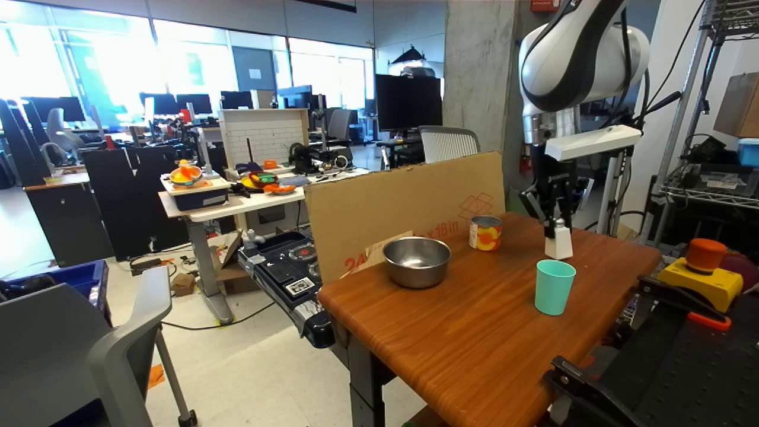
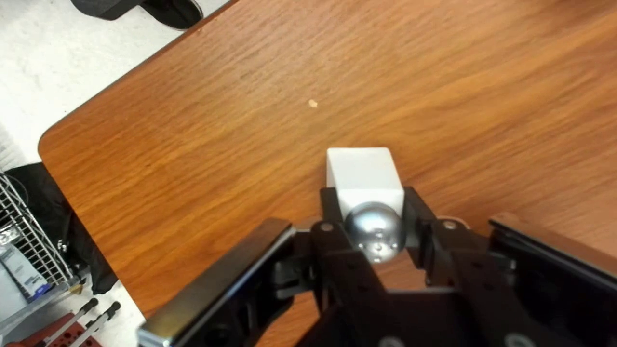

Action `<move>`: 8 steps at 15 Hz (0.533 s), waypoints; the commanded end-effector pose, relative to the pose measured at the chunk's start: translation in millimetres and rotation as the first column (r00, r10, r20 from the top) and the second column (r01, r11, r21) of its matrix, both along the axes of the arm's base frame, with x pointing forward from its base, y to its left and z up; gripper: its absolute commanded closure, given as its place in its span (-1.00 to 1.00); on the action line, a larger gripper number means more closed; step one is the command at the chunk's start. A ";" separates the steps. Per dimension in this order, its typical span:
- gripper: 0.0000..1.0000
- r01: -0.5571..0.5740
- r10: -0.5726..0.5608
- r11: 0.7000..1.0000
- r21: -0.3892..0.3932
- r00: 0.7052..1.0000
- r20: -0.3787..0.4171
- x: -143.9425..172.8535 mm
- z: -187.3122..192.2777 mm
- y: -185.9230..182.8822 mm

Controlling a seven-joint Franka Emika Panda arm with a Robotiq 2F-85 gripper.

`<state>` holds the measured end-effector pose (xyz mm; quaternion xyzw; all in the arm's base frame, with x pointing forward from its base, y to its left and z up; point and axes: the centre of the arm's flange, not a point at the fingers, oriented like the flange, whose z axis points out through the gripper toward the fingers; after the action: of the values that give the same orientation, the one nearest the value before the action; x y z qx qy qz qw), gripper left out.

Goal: Move the salt shaker closer to you

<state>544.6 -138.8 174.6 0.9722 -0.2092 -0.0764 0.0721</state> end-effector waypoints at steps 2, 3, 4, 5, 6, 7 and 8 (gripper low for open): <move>0.82 -0.053 0.054 0.998 -0.028 0.998 0.017 -37.8 7.9 5.2; 0.82 -0.067 0.068 0.997 -0.043 0.998 0.017 -42.2 8.4 5.9; 0.82 -0.080 0.080 0.995 -0.054 0.997 0.009 -45.7 7.8 6.1; 0.82 -0.088 0.088 0.994 -0.063 0.996 0.001 -48.3 7.1 6.3; -0.18 -0.092 0.091 0.993 -0.071 0.996 -0.008 -50.6 6.9 5.9; -0.20 -0.096 0.095 0.992 -0.077 0.995 -0.012 -52.5 6.9 6.3; -0.33 -0.098 0.097 0.992 -0.080 0.995 -0.012 -53.8 7.3 6.1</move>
<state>506.7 -136.5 173.2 0.9765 -0.1713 -0.0805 0.1029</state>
